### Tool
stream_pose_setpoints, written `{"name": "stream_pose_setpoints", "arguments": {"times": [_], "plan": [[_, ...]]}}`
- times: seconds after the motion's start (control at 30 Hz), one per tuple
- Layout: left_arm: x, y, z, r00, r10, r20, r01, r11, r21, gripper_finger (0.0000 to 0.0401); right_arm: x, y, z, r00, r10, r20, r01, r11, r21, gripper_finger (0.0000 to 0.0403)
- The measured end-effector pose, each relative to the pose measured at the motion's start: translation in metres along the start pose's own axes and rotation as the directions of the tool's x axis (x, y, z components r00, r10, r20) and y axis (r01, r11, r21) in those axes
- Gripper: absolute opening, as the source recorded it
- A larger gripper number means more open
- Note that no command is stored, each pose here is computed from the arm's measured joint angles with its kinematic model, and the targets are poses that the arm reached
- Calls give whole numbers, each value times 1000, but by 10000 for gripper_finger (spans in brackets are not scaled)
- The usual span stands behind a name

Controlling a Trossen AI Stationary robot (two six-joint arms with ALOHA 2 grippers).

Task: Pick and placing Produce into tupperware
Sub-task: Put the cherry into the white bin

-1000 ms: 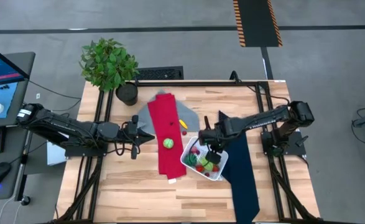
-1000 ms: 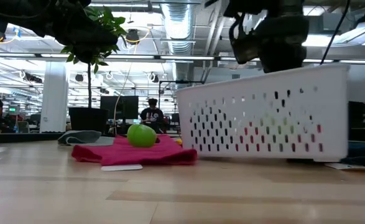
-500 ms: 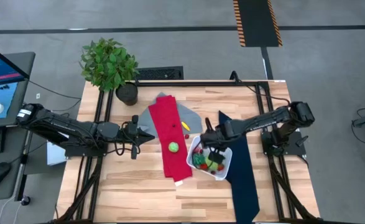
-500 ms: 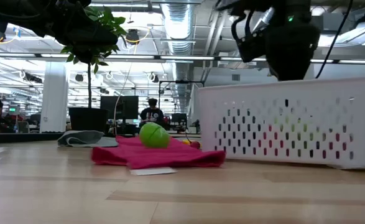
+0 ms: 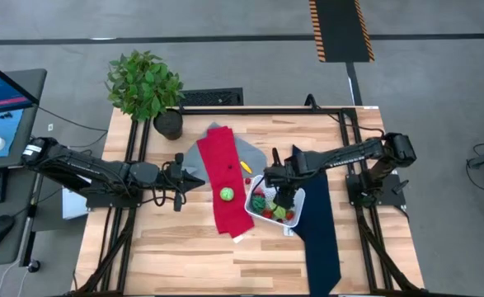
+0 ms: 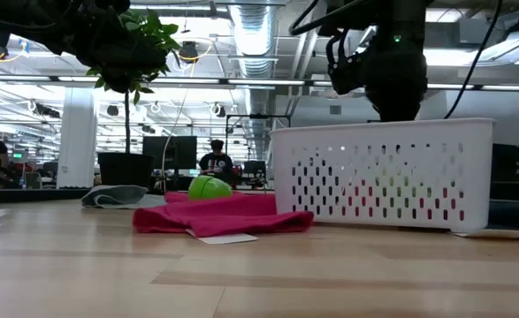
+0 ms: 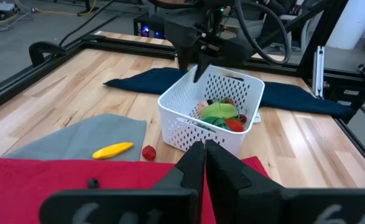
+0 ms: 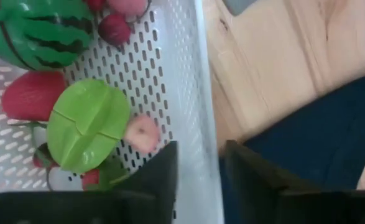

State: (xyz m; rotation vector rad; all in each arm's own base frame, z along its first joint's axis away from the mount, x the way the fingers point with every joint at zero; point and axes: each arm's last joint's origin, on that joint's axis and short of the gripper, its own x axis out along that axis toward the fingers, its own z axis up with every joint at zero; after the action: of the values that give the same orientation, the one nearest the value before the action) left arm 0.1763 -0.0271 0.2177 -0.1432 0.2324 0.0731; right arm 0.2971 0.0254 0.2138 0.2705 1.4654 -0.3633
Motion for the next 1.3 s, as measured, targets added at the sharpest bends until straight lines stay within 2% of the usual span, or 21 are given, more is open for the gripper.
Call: {"name": "stream_pose_setpoints", "arguments": {"times": [0.1,0.2,0.33,0.47,0.53,0.67,0.8,1.0,1.07,1.17,1.27,1.3], "plan": [[0,0,0,1000,0,0,0,1000,0,6,-1,8,-5,1000,0,-5,0,1000,-4,211],[0,0,0,1000,-1,3,1,1000,-1,6,-2,19,-10,998,-38,40,39,998,-42,243],[0,0,1,1000,-2,8,2,1000,-9,6,-11,29,-9,975,-144,169,158,984,-77,252],[0,0,0,1000,-1,3,1,1000,-26,6,-27,34,-1,951,-163,263,193,977,-89,243],[0,0,0,1000,-1,4,1,1000,-27,6,-35,38,8,936,-113,334,153,984,-96,234],[0,0,1,1000,-1,5,1,1000,-27,6,-45,49,28,879,79,470,-6,988,-155,214],[0,0,0,1000,0,1,0,1000,-25,6,-43,47,45,841,170,513,-90,980,-176,189],[0,0,0,1000,-2,-1,2,1000,-15,6,-41,18,64,835,223,503,-191,975,-116,153],[0,0,0,1000,-1,-2,1,1000,-13,6,-41,4,72,822,262,506,-262,962,-73,146],[0,0,0,1000,-1,0,1,1000,-13,6,-39,-20,82,818,322,477,-377,926,23,142],[0,0,0,1000,0,-1,0,1000,-11,6,-27,-35,93,824,327,462,-400,914,67,148],[0,0,0,1000,0,-1,0,1000,-10,6,-24,-41,91,841,327,430,-401,911,91,153]]}}
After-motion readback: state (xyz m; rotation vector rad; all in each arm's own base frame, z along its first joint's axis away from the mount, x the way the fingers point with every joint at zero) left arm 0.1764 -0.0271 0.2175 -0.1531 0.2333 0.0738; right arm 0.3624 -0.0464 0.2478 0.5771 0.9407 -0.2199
